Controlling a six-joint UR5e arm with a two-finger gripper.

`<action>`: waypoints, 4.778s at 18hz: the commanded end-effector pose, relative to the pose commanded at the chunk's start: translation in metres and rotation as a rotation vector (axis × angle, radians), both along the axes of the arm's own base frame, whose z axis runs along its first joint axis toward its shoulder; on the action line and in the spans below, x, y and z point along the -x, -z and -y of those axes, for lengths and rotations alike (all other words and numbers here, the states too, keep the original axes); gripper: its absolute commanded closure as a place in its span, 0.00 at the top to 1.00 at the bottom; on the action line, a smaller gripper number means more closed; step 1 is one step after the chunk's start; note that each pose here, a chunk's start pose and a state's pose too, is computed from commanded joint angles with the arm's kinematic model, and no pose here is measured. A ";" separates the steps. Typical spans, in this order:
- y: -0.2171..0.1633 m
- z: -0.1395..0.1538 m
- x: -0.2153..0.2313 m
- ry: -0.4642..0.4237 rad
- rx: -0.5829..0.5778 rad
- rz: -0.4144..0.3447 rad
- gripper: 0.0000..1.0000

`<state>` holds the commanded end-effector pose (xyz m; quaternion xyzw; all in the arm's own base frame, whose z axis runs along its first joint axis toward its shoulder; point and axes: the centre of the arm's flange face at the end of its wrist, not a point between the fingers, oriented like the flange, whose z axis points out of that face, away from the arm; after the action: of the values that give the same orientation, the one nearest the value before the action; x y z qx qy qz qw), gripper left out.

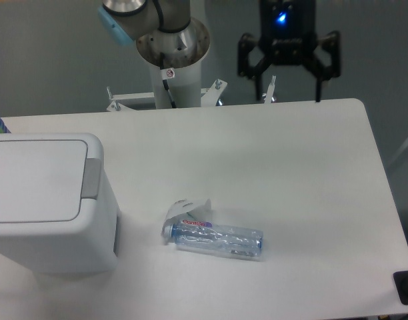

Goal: Open the trash can
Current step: 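Move the open gripper over to the white trash can's lid edge, then lower the gripper finger onto the lid's edge and hook it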

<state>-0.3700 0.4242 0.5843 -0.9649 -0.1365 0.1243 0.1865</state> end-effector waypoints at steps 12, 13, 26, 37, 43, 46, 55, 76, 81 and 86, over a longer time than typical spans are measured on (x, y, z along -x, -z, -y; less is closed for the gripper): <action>0.030 -0.094 -0.081 -0.075 -0.136 0.151 1.00; 0.035 -0.100 -0.087 -0.069 -0.131 0.159 1.00; 0.056 -0.123 -0.137 -0.030 -0.103 0.210 1.00; 0.073 -0.137 -0.148 -0.004 -0.075 0.227 1.00; 0.080 -0.139 -0.148 -0.002 -0.066 0.232 1.00; 0.080 -0.139 -0.148 -0.001 -0.066 0.232 1.00; 0.083 -0.141 -0.149 0.002 -0.063 0.234 1.00; 0.089 -0.144 -0.148 0.003 -0.054 0.238 1.00; 0.091 -0.144 -0.148 0.002 -0.052 0.240 1.00; 0.091 -0.144 -0.148 0.002 -0.052 0.240 1.00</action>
<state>-0.2224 0.5687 0.4933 -0.9678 -0.1603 0.0040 0.1940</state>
